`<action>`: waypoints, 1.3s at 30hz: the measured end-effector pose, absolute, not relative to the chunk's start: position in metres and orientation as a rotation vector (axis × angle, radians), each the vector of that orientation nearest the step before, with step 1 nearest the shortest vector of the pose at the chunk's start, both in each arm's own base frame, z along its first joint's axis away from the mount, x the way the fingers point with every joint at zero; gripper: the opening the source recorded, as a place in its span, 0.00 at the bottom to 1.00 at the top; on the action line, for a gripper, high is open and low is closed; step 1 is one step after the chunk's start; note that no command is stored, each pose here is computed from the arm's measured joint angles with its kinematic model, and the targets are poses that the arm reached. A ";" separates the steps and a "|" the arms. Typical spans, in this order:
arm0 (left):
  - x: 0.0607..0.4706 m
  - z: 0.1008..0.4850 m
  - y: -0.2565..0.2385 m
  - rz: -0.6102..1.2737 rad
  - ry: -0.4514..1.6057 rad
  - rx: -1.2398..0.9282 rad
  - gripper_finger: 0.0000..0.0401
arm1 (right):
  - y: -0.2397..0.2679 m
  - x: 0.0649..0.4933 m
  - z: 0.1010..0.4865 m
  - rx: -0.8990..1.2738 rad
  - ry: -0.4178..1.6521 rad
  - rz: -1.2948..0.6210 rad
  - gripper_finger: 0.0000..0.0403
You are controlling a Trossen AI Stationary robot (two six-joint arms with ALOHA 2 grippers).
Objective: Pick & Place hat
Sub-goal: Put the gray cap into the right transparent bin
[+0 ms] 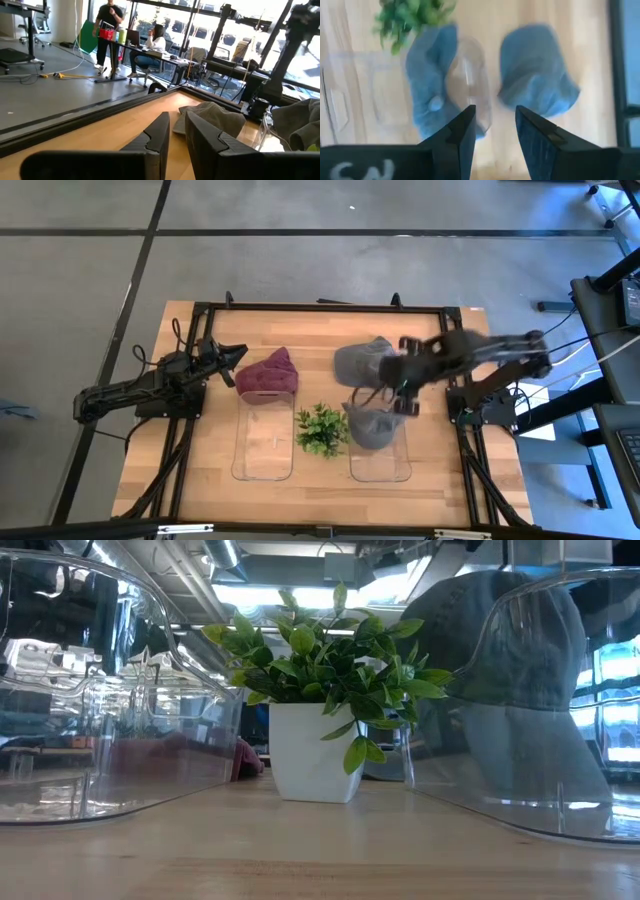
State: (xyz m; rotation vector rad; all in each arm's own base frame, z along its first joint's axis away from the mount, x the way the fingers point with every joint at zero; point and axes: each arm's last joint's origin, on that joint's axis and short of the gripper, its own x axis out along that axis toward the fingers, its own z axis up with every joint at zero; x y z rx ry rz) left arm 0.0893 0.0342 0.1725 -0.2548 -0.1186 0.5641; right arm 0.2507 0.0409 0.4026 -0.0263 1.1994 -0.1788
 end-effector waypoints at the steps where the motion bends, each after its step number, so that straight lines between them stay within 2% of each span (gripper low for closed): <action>1: 0.089 0.172 0.034 0.565 -0.115 -0.244 0.14 | 0.032 0.248 0.407 -0.027 1.158 -0.181 0.35; 5: 0.089 0.172 0.034 0.566 -0.106 -0.213 0.14 | 0.000 0.246 0.408 -0.027 1.035 -0.165 0.34; 10: 0.089 0.173 0.035 0.591 -0.111 -0.209 0.14 | -0.043 0.255 0.387 0.058 0.987 -0.142 0.34; 18: 0.087 0.173 0.037 0.676 -0.125 -0.208 0.14 | -0.112 0.257 0.335 0.309 0.922 -0.437 0.34; 26: 0.087 0.173 0.037 0.679 -0.126 -0.208 0.14 | -0.131 0.236 0.293 0.556 1.032 -0.642 0.35; 29: 0.087 0.173 0.037 0.679 -0.126 -0.208 0.14 | -0.133 0.224 0.273 0.647 1.121 -0.696 0.39; 34: 0.087 0.173 0.037 0.672 -0.130 -0.222 0.14 | -0.130 0.208 0.236 0.844 1.213 -0.768 0.52; 39: 0.087 0.173 0.037 0.678 -0.134 -0.230 0.14 | -0.123 0.192 0.214 0.892 1.265 -0.885 0.61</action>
